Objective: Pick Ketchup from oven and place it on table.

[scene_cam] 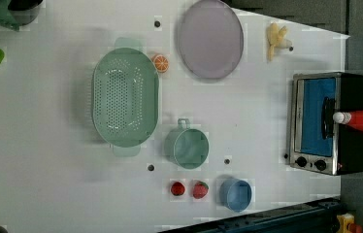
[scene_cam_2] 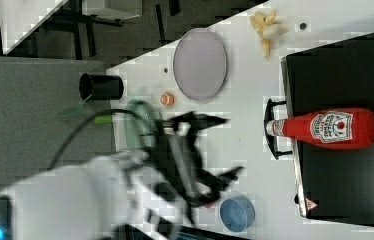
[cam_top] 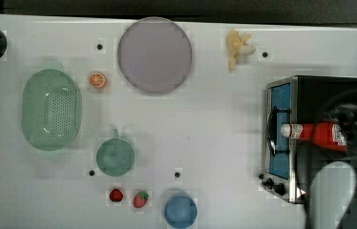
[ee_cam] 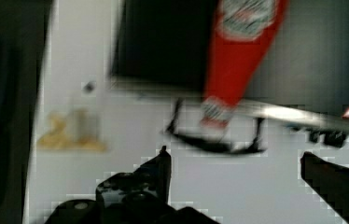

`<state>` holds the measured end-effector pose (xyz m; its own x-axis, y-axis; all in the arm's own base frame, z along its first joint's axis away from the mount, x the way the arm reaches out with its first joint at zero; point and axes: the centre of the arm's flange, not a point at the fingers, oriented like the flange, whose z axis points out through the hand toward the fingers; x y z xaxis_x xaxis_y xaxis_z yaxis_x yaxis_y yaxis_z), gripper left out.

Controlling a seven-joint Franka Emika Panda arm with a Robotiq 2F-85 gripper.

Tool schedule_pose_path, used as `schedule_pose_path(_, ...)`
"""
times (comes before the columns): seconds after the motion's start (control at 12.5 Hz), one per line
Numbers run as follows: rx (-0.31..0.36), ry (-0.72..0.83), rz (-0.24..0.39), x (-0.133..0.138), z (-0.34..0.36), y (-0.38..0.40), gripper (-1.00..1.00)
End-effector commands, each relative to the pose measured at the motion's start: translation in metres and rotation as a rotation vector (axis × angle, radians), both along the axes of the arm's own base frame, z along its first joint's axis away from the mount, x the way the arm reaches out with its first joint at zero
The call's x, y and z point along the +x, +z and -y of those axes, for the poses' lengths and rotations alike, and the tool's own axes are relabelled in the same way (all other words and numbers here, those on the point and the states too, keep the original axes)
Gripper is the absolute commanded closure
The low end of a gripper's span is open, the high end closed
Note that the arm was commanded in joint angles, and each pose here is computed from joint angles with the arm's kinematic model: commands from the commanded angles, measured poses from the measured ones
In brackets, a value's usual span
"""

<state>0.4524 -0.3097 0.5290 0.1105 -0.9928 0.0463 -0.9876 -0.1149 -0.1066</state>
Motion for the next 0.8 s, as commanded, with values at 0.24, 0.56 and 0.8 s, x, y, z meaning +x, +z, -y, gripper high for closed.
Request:
schedule_pose_path(0.24,-0.07,-0.082,-0.065,0.019,0.043,-0.049,-1.0)
schedule_pose_path(0.56,-0.131,-0.144,-0.083,0.026,0.082,-0.083,-1.0)
schedule_pose_path(0.8,-0.043,-0.228,-0.073,0.026,0.092,-0.12,-1.0)
